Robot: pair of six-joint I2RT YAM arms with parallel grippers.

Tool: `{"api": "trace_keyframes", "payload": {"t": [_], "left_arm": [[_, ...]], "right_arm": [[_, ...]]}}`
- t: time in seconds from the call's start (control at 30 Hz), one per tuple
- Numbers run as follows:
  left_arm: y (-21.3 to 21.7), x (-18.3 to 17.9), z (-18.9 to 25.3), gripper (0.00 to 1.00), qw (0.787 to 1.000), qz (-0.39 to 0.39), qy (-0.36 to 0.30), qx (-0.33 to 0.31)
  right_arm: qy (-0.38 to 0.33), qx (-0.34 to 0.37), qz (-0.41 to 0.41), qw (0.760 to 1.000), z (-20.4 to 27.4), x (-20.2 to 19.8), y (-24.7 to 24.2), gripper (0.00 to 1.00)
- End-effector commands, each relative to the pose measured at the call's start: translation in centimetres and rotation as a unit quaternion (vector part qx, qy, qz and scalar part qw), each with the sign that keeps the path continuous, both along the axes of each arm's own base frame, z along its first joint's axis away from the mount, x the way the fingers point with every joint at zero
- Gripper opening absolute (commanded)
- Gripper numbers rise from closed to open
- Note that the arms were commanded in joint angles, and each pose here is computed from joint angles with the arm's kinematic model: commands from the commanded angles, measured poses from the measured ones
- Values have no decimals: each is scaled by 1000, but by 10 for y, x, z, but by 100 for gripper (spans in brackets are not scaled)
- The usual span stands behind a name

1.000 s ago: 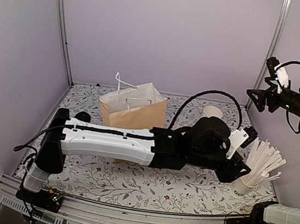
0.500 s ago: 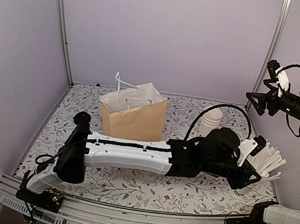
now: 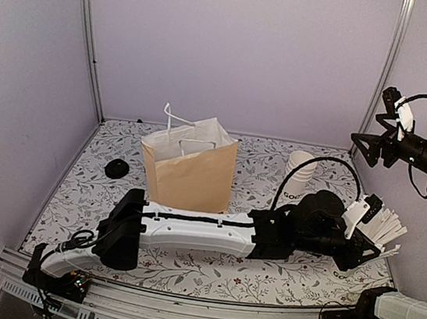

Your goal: Pack the takeout coffee

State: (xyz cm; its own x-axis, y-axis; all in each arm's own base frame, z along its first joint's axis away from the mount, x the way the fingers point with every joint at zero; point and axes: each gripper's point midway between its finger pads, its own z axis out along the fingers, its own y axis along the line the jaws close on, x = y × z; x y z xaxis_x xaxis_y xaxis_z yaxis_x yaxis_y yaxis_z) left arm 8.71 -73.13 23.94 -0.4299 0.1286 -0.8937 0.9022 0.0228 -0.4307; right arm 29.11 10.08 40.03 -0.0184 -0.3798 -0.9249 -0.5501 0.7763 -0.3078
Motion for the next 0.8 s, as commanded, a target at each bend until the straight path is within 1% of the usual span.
{"api": "trace_keyframes", "payload": {"t": [0.0, 0.23, 0.3, 0.4, 0.57, 0.67, 0.77], "left_arm": [[-7, 4, 7, 29, 999, 7, 18, -30], [-9, 19, -5, 19, 999, 36, 34, -22], [-9, 20, -6, 20, 998, 40, 34, -22], [-10, 23, -5, 27, 998, 45, 38, -26], [-9, 32, -2, 29, 996, 69, 41, -35], [-9, 40, -2, 28, 994, 83, 51, -40], [-10, 45, -2, 21, 993, 85, 63, -48]], "right_arm": [[-5, 10, 6, 1000, 1, -5, 1, 99], [-4, 13, 12, 1000, 1, -7, 3, 99], [-3, 14, 15, 1000, 1, -7, 3, 99], [-4, 14, 16, 1000, 1, -8, 4, 99], [0, 18, 21, 1000, 0, -7, 5, 99], [0, 19, 23, 1000, 1, -8, 6, 99], [1, 21, 26, 999, 1, -8, 7, 99]]}}
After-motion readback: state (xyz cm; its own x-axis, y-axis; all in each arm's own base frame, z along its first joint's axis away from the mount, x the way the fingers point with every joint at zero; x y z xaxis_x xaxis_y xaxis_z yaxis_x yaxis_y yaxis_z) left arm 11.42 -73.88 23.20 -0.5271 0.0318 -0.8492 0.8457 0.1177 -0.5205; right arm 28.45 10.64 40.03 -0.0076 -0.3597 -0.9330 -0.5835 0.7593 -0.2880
